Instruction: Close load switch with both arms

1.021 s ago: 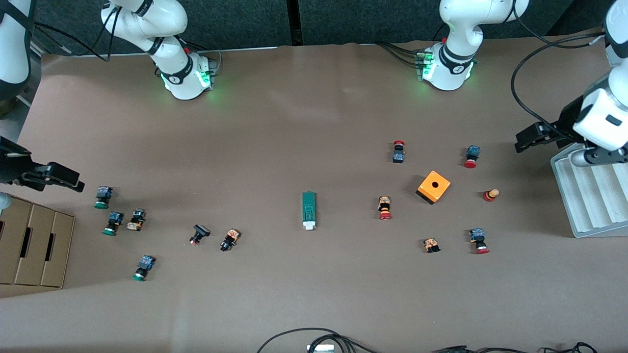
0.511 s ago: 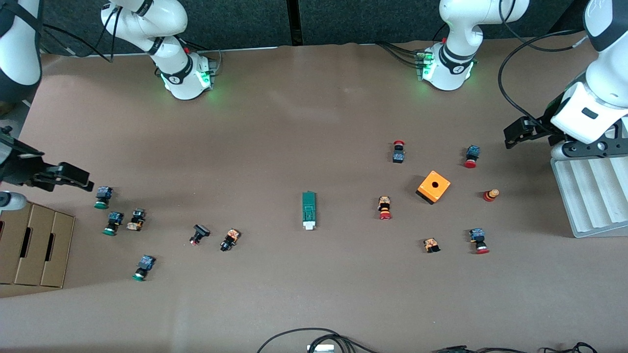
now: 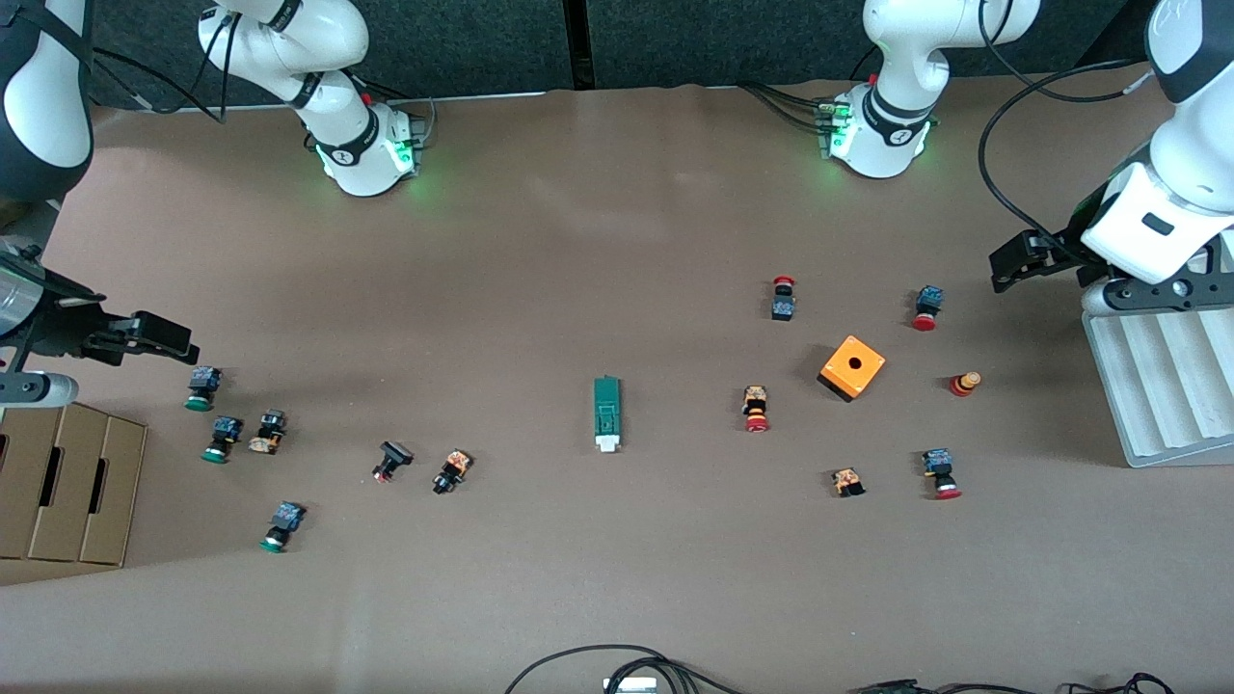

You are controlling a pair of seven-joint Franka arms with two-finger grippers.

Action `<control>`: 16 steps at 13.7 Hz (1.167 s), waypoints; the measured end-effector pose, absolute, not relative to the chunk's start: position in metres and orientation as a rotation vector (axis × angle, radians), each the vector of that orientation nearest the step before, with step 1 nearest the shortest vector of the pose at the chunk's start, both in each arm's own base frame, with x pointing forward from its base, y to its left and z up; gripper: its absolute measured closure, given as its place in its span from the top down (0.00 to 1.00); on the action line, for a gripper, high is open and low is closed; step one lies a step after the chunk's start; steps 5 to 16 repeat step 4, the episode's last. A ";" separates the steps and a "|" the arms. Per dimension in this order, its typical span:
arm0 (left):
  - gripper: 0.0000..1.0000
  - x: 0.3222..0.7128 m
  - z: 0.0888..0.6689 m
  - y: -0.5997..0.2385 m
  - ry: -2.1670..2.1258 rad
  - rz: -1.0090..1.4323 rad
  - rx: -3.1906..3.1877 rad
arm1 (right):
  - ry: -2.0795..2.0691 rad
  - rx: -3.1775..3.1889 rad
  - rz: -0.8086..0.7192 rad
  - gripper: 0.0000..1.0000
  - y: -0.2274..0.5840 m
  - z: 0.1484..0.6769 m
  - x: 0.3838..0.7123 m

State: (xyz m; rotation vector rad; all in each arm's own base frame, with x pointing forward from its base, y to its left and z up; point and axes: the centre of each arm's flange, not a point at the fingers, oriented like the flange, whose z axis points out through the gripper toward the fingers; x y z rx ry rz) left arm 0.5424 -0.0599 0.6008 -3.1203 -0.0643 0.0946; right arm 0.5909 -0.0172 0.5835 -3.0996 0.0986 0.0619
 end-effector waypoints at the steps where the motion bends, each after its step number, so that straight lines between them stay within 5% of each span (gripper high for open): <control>1: 1.00 0.542 0.601 -0.060 -0.064 0.095 -3.120 | 0.101 -3.100 0.063 1.00 -0.018 0.583 0.591; 16: 1.00 0.542 0.601 -0.060 -0.064 0.095 -3.120 | 0.100 -3.100 0.063 1.00 -0.018 0.583 0.591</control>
